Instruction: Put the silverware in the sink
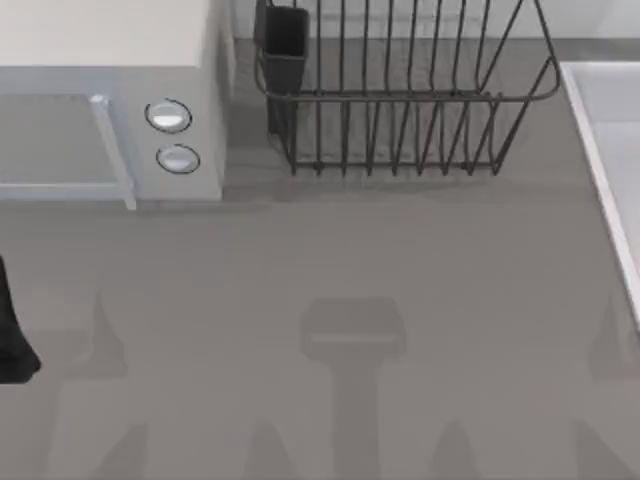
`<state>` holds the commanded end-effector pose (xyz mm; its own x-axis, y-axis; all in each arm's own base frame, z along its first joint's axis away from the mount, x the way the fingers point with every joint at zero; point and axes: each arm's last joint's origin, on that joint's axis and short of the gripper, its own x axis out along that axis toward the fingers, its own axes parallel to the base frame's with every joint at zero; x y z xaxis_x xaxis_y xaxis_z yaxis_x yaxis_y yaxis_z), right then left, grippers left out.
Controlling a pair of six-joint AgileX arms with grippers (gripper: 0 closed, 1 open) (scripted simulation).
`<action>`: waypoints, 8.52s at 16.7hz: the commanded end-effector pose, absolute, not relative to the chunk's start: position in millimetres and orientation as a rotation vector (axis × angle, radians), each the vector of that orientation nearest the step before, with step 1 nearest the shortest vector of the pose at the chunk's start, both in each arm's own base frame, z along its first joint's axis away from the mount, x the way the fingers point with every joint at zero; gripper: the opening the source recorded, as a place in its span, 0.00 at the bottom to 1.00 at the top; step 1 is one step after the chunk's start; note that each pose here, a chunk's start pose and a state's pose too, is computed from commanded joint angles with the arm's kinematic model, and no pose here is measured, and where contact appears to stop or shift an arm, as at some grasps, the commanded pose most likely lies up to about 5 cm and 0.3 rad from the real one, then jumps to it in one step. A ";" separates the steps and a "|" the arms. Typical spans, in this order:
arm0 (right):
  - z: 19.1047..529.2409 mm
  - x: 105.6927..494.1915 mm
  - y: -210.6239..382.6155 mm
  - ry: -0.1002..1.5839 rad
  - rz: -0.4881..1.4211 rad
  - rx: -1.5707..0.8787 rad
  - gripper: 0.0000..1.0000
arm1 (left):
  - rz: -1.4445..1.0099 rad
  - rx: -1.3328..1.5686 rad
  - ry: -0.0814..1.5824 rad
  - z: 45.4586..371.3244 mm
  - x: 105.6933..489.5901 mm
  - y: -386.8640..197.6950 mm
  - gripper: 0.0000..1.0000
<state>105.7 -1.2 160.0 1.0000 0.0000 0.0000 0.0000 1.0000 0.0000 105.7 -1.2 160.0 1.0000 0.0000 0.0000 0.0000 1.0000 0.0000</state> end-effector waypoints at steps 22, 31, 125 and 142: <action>192.8 206.1 -16.6 1.501 -0.162 0.163 1.00 | 0.000 0.000 0.000 160.0 105.7 -1.2 1.00; 189.0 214.0 -17.4 1.560 -0.170 0.169 1.00 | 0.000 0.000 0.000 160.0 105.7 -1.2 1.00; 180.3 504.4 -67.8 1.540 -0.177 0.160 0.00 | 0.000 0.000 0.000 160.0 105.7 -1.2 1.00; 159.1 503.1 -69.3 1.538 -0.179 0.162 0.60 | 0.000 0.000 0.000 160.0 105.7 -1.2 1.00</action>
<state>503.1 -69.3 159.1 0.0244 -0.0136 -0.9996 0.2162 0.9763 -0.0080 105.7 -1.2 160.0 1.0000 0.0000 0.0000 0.0000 1.0000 0.0000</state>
